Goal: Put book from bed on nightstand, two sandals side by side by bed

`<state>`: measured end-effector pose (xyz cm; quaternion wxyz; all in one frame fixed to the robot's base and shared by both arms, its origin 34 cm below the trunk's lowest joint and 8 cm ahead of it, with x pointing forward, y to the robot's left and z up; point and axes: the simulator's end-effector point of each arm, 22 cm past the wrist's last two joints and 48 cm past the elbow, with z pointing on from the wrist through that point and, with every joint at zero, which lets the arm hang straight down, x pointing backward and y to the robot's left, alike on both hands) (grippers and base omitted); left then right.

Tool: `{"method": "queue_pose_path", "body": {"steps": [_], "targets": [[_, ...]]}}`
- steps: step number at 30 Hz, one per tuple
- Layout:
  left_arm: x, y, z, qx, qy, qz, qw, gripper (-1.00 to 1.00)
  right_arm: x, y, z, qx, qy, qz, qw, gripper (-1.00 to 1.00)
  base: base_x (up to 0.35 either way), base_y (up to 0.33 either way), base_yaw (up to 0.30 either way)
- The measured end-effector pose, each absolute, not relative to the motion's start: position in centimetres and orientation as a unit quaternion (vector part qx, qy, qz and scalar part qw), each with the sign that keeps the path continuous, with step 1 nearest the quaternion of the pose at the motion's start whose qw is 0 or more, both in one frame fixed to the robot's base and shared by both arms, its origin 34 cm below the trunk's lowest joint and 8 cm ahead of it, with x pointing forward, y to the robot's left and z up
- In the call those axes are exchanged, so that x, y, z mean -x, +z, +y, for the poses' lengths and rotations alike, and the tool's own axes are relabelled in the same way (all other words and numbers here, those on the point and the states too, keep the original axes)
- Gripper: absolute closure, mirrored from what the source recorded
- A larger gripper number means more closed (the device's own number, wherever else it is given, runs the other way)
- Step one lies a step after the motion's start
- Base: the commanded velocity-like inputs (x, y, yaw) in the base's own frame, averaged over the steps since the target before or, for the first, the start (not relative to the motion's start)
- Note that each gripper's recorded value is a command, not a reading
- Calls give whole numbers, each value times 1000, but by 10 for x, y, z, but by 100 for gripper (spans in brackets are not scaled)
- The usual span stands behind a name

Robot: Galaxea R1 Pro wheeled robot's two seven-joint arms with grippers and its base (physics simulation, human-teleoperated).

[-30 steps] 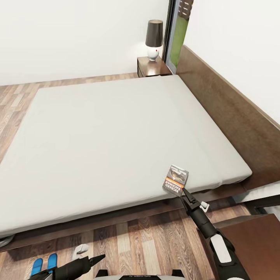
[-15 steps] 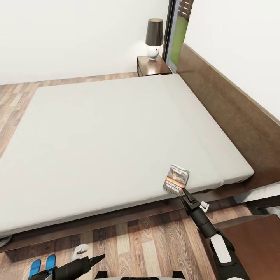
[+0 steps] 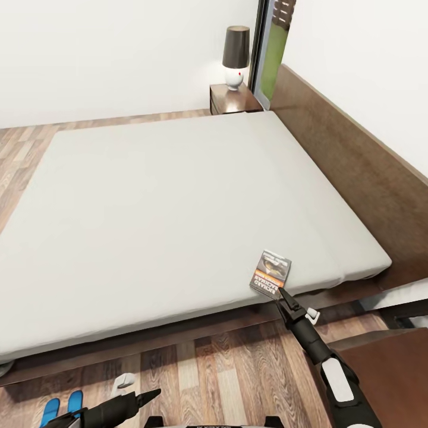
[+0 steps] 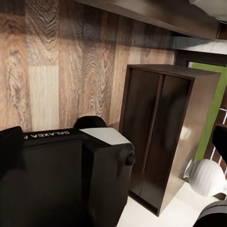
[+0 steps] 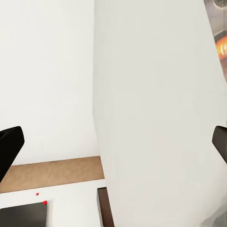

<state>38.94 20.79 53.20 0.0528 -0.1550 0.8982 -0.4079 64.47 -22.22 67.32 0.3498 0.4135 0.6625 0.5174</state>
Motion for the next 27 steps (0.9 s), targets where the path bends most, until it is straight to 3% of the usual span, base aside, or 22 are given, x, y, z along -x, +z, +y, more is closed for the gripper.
{"method": "queue_pose_path", "body": {"steps": [27], "targets": [[-391,508,208,155,-408,898,53,-100,-646,649,-223,-414,517,662,351,-100,0,0,0]]}}
